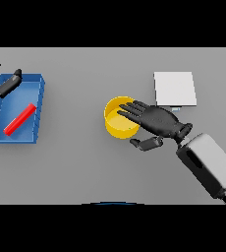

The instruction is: Pick up the red beaker and tilt it to pour out 1 green nut into yellow bowl. Pick up the yellow bowl and place it on the metallic measuring scale.

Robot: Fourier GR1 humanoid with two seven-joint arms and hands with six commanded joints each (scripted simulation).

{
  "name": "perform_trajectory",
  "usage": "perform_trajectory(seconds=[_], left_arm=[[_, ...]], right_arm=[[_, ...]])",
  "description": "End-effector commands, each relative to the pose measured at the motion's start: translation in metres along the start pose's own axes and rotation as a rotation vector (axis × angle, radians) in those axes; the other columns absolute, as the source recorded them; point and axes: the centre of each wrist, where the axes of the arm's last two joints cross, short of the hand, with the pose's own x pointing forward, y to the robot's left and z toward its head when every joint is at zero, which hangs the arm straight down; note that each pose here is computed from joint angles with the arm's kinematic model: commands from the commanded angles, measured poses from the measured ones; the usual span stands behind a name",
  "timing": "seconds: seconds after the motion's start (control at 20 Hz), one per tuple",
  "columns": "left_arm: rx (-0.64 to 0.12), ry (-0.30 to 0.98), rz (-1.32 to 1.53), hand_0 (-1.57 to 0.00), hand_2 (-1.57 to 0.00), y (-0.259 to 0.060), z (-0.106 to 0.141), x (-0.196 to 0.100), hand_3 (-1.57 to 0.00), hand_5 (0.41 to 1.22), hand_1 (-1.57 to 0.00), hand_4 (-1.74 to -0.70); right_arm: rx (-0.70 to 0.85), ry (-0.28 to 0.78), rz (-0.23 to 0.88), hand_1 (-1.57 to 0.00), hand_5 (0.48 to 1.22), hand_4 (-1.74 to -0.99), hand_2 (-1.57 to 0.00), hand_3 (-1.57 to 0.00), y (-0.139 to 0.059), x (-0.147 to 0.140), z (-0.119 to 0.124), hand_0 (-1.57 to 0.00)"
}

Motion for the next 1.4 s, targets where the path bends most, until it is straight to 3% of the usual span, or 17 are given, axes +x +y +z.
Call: perform_trajectory(seconds=[0.0, 0.1, 0.6, 0.9, 1.0, 1.1, 1.15, 1.25, 1.35], left_arm=[[0.002, 0.005, 0.005, 0.00, 0.00, 0.002, -0.001, -0.003, 0.00, 0.682, 0.00, -0.72], [0.003, 0.003, 0.014, 0.00, 0.00, 0.004, 0.001, -0.003, 0.00, 0.687, 0.00, -0.72], [0.003, 0.010, 0.025, 0.00, 0.00, 0.007, 0.002, -0.009, 0.00, 0.684, 0.00, -0.72], [-0.004, -0.016, 0.030, 0.00, 0.00, 0.006, 0.003, -0.008, 0.00, 0.686, 0.00, -0.72], [0.004, -0.013, 0.030, 0.00, 0.00, 0.009, 0.006, -0.011, 0.00, 0.686, 0.00, -0.71], [0.002, -0.006, 0.034, 0.00, 0.00, 0.010, 0.004, -0.010, 0.00, 0.691, 0.00, -0.71], [-0.001, -0.004, 0.030, 0.00, 0.00, 0.008, 0.003, -0.012, 0.00, 0.692, 0.00, -0.72], [0.001, -0.001, 0.031, 0.00, 0.00, 0.009, 0.001, -0.009, 0.00, 0.692, 0.00, -0.72], [0.005, -0.015, 0.032, 0.00, 0.00, 0.011, 0.002, -0.007, 0.00, 0.696, 0.00, -0.72]], right_arm=[[0.030, -0.012, 0.030, 0.00, 0.704, -1.211, 0.00, 0.00, -0.003, -0.003, -0.004, 0.00], [0.099, -0.049, 0.071, 0.00, 0.704, -1.215, 0.00, 0.00, -0.003, -0.001, -0.012, 0.00], [0.330, -0.005, 0.219, 0.00, 0.720, -1.266, 0.00, 0.00, 0.004, -0.002, -0.057, 0.00], [0.384, -0.007, 0.196, 0.00, 0.763, -1.305, 0.00, 0.00, 0.000, 0.002, -0.067, 0.00], [0.389, 0.039, 0.178, -0.02, 0.810, -1.336, -0.02, -0.04, -0.001, 0.000, -0.073, 0.00], [0.399, 0.028, 0.177, -0.24, 0.873, -1.387, -0.18, -0.17, 0.002, 0.001, -0.073, -0.29], [0.406, 0.024, 0.192, -0.47, 0.943, -1.420, -0.31, -0.26, 0.005, -0.001, -0.070, -0.54], [0.406, -0.004, 0.193, -0.87, 1.043, -1.512, -0.69, -0.46, 0.005, -0.001, -0.073, -0.91], [0.400, -0.019, 0.181, -1.12, 1.107, -1.586, -1.01, -0.72, 0.006, -0.002, -0.070, -1.15]])
